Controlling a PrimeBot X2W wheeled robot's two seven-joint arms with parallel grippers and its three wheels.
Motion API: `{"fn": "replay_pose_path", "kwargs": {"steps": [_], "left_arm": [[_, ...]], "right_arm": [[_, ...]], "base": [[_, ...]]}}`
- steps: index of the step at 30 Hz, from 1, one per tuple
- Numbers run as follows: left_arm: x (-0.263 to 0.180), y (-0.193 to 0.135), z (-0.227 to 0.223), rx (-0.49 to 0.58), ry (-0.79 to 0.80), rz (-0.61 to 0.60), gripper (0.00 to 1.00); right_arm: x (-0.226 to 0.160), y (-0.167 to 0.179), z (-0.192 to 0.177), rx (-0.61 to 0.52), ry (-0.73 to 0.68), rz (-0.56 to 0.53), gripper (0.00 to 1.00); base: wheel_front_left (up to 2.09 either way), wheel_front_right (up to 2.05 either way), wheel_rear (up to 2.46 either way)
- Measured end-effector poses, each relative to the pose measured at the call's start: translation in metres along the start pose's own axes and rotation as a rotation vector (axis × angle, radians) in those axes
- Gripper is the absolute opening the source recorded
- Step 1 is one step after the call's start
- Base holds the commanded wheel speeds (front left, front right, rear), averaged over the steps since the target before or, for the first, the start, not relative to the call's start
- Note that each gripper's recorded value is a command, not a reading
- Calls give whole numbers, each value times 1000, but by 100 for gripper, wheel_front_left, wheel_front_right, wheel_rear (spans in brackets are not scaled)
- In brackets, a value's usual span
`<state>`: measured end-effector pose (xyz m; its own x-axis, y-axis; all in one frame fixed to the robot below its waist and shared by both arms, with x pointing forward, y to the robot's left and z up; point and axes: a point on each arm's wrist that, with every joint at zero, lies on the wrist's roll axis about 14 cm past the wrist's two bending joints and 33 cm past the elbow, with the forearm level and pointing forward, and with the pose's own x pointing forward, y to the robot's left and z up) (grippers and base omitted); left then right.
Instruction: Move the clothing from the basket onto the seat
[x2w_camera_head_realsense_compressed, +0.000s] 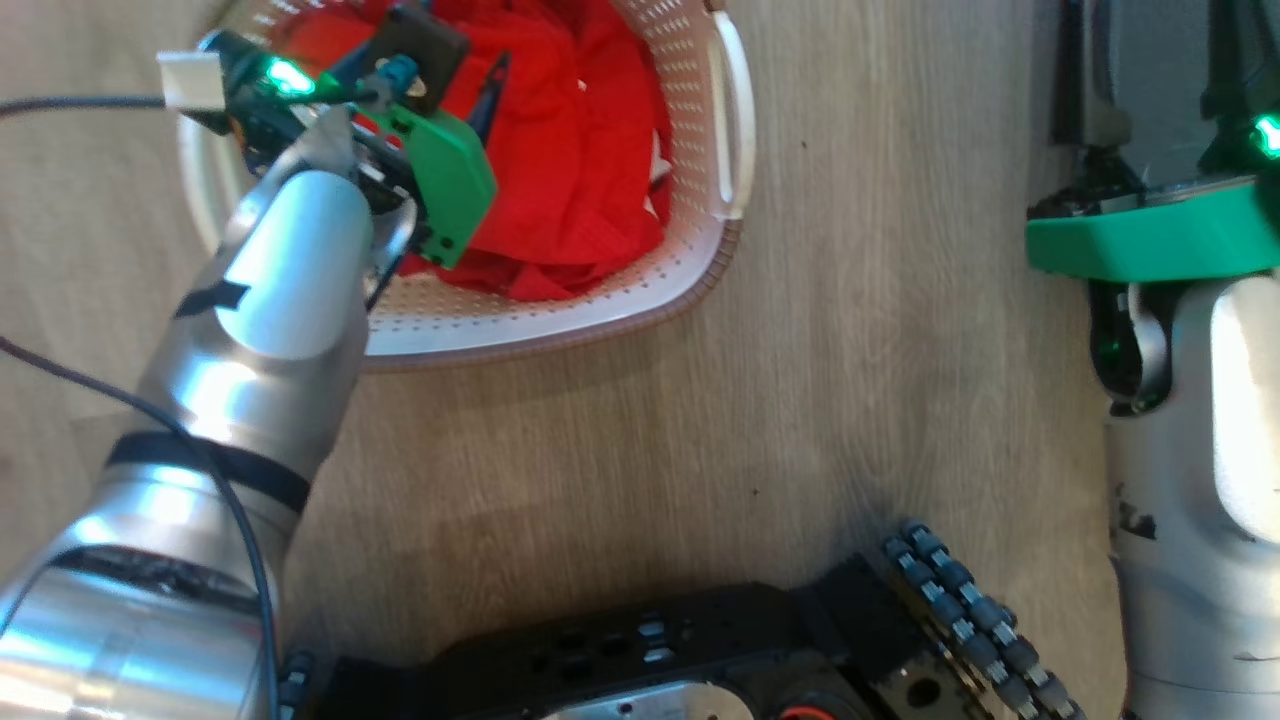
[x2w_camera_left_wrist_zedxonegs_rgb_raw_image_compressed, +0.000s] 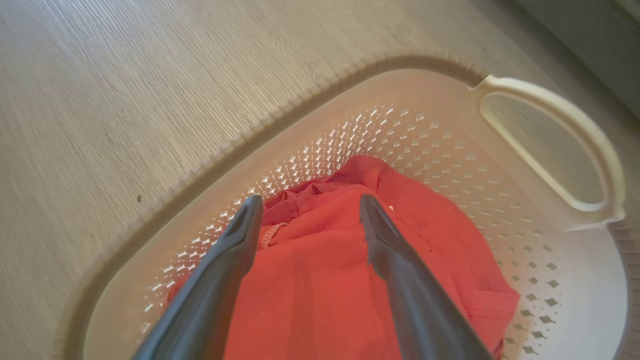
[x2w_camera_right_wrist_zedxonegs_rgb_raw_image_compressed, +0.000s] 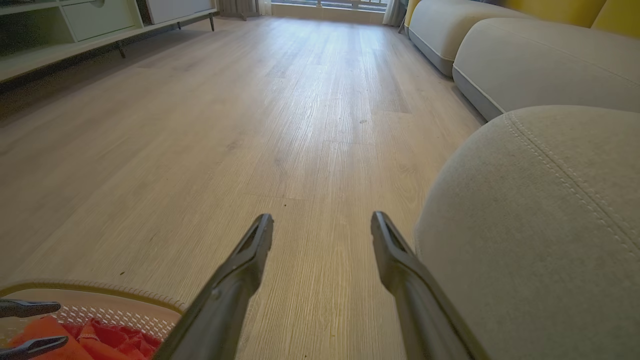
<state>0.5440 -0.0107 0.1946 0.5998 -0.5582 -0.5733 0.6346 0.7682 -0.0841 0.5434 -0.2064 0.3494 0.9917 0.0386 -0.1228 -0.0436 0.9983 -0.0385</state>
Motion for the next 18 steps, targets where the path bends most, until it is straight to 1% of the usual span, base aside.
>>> {"fn": "replay_pose_path", "kwargs": {"steps": [5,7,11,18], "left_arm": [[17,-7,-32,11,99,-46,100],[19,-6,-45,28,139,-56,100],[24,-6,-62,23,184,-69,100],[36,0,-72,18,207,-71,100]], "right_arm": [[-2,-10,-12,-14,25,-20,100],[-4,-13,-17,-13,36,-25,100],[-6,-15,-23,-11,52,-29,100],[-9,-18,-31,-1,68,-36,100]], "base": [[0,0,0],[0,0,0],[0,0,0],[0,0,0]]}}
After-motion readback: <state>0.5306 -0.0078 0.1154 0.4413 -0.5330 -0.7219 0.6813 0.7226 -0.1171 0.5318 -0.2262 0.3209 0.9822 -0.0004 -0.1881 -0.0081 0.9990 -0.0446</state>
